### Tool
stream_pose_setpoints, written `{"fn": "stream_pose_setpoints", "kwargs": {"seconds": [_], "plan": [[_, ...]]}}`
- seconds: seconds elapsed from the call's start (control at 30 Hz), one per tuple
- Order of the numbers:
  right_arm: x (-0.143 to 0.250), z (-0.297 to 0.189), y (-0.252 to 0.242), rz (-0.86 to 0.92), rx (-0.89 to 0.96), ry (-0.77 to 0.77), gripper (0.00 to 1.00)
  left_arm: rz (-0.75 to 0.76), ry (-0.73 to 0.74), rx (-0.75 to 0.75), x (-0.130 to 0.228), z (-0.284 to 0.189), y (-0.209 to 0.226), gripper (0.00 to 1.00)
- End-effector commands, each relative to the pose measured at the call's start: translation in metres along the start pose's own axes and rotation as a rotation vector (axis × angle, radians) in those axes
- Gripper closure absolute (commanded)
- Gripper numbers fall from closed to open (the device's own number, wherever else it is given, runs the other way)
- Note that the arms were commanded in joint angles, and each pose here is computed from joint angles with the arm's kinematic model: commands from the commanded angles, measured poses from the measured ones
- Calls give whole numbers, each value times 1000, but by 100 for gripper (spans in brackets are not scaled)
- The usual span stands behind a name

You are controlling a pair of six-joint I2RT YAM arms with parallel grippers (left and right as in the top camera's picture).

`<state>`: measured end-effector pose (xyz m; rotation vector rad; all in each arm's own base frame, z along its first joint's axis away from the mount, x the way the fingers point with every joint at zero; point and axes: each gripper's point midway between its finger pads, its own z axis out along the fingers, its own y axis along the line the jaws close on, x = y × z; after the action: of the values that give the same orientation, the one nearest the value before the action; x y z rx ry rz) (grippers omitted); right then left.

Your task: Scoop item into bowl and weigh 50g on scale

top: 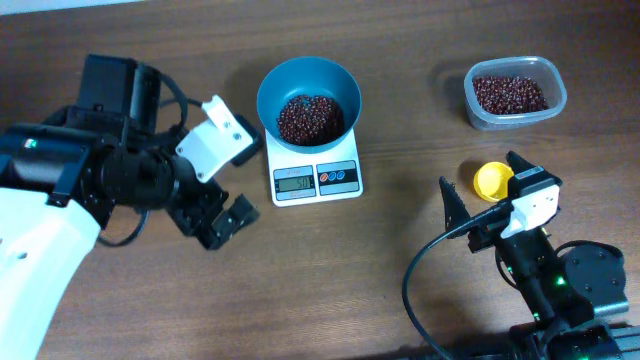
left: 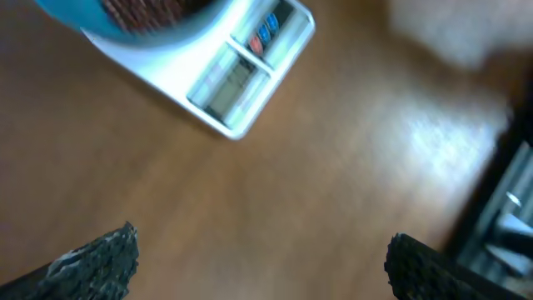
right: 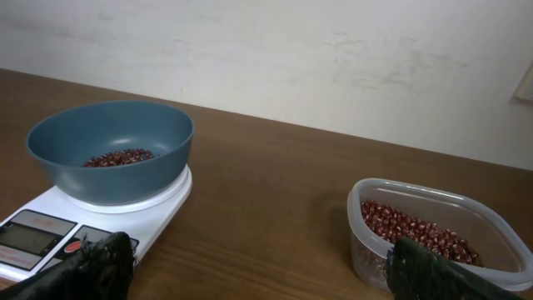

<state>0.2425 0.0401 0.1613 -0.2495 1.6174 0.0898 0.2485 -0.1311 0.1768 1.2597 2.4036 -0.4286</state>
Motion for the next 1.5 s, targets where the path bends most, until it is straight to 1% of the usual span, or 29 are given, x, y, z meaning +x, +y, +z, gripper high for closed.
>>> {"fn": "stream_pose_setpoints", "kwargs": {"seconds": [0.0, 0.1, 0.13, 0.17, 0.2, 0.23, 0.33, 0.4, 0.47, 0.57, 0.7, 0.9, 0.93, 0.97, 1.0, 1.03, 1.07, 1.47], "plan": [[2, 0, -2, 4, 14, 0, 1, -23, 59, -17, 19, -8, -7, 1], [2, 0, -2, 4, 14, 0, 1, 38, -68, -122, 31, -27, -24, 1], [2, 0, -2, 4, 14, 0, 1, 22, -115, -177, 34, -29, -23, 1], [2, 0, -2, 4, 14, 0, 1, -46, -213, -258, 33, -32, -16, 1], [2, 0, -2, 4, 14, 0, 1, -118, -350, -340, 30, -40, -6, 1], [2, 0, -2, 4, 14, 0, 1, -159, -464, -420, 31, -48, 4, 1], [2, 0, -2, 4, 14, 0, 1, -166, -601, -582, 48, -51, 24, 1], [2, 0, -2, 4, 14, 0, 1, -244, -718, -666, 58, -57, 37, 1], [2, 0, -2, 4, 14, 0, 1, -315, -799, -705, 67, -59, 42, 1], [2, 0, -2, 4, 14, 0, 1, -320, -812, -760, 77, -57, 44, 1], [2, 0, -2, 4, 14, 0, 1, -276, -889, -815, 80, -57, 44, 1], [2, 0, -2, 4, 14, 0, 1, -265, -925, -861, 88, -37, 59, 1], [2, 0, -2, 4, 14, 0, 1, -300, -935, -862, 90, -38, 61, 2], [2, 0, -2, 4, 14, 0, 1, -406, -974, -851, 94, -41, 65, 1], [2, 0, -2, 4, 14, 0, 1, -478, -1001, -833, 96, -42, 67, 1], [2, 0, -2, 4, 14, 0, 1, -498, -995, -832, 99, -40, 68, 1], [2, 0, -2, 4, 14, 0, 1, -508, -991, -849, 101, -41, 70, 1], [2, 0, -2, 4, 14, 0, 1, -504, -992, -843, 101, -40, 69, 1]]}}
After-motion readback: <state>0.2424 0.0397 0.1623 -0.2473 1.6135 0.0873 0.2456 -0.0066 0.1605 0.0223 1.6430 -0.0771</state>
